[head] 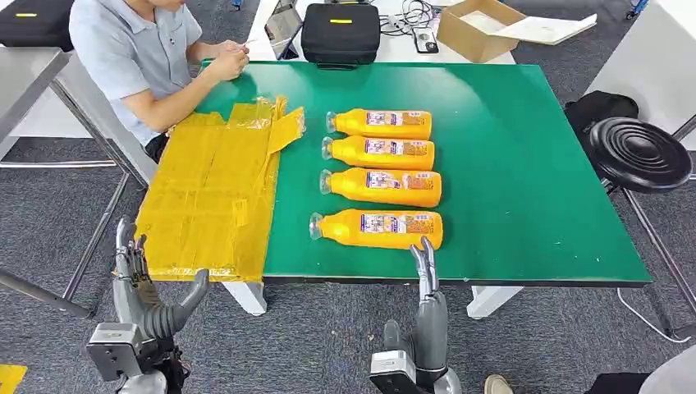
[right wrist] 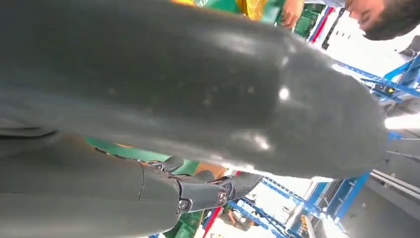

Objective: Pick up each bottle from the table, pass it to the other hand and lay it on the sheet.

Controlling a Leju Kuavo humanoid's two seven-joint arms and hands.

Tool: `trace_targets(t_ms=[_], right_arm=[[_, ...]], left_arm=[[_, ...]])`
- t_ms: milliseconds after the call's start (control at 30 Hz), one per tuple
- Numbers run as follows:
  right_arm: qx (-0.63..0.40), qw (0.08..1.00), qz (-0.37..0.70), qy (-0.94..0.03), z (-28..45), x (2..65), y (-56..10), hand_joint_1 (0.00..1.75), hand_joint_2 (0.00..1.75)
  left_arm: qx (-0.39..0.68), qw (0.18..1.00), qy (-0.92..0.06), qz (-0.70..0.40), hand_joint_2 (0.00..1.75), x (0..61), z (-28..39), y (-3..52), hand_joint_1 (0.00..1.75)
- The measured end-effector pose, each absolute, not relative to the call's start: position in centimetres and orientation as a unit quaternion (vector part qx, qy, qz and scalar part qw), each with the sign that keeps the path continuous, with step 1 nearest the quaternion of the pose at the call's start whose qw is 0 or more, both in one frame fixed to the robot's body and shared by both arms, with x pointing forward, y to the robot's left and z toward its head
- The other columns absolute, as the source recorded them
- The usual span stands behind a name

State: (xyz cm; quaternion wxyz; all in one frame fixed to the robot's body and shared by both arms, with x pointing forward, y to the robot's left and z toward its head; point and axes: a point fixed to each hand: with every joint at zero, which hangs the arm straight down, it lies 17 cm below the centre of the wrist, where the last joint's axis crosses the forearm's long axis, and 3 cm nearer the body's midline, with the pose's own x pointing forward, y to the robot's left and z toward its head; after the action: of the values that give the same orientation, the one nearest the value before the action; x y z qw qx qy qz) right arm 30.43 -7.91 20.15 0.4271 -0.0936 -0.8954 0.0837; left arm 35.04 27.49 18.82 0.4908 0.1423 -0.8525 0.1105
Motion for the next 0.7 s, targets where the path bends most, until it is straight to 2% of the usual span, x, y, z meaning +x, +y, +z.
trace_targets(t_ms=[400,600,700], right_arm=[[-0.094,0.430,0.071,-0.895,20.1,30.4,-8.6,0.00,0.00],[-0.100,0.469,0.032,-0.877,19.0,31.0,-11.0,0.00,0.00],[-0.092,0.477,0.051,-0.873,18.0,31.9,-10.8,0.00,0.00]], left_arm=[[0.149,0.493,-0.852,0.091,1.75,36.2,18.5,26.1,0.00],[0.096,0.508,-0.853,0.073,1.75,40.2,17.8,18.7,0.00],[0.069,0.509,-0.856,0.059,1.75,41.0,18.3,15.2,0.00]])
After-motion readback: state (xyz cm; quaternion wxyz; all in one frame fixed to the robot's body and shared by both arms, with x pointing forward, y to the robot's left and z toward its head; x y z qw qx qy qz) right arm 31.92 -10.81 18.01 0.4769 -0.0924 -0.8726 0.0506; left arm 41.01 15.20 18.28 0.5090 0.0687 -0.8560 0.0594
